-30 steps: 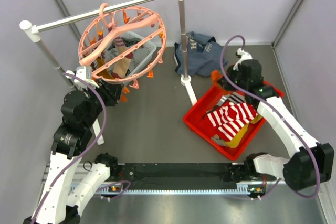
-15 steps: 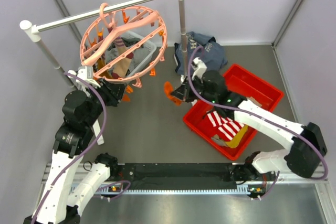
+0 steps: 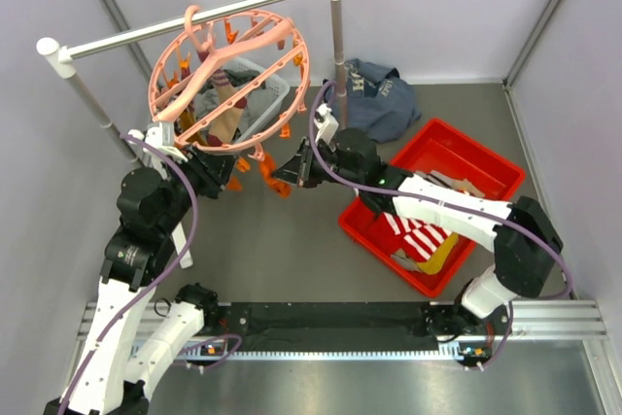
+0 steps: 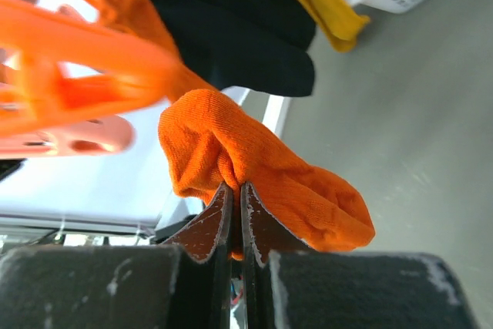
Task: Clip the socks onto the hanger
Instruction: Clamp the sock onto the hanger.
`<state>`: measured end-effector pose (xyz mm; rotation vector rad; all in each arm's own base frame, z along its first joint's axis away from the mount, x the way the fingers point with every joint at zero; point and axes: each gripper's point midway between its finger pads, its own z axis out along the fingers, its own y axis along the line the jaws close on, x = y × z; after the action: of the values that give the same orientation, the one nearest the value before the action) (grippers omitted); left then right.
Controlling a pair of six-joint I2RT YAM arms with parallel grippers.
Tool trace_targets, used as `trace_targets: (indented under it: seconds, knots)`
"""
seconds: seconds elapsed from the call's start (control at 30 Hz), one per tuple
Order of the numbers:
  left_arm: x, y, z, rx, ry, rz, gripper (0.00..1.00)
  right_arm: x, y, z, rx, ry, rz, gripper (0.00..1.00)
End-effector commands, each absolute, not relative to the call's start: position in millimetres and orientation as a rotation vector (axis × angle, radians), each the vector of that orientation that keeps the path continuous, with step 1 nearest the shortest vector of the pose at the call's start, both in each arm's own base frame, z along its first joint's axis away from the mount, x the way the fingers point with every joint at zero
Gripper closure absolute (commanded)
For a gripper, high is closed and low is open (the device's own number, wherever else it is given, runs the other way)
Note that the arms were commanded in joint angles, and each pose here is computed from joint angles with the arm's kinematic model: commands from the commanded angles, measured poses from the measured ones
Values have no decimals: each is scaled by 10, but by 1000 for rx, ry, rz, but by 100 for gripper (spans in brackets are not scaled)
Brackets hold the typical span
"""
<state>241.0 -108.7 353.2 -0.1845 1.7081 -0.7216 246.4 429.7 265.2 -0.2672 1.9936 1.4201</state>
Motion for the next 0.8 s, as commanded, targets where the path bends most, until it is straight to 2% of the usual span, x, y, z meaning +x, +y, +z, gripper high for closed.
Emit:
trace_targets:
  seconds: [0.0,0.77]
  knots:
    - [2435,-1126,3578,-172,1677,-747,100,2392,4495,3210,-300,1838,1555,100]
    - [2463,-1138,3571,-167,1668,-751,100,2254,4656,3284,-353,1842,1603,100]
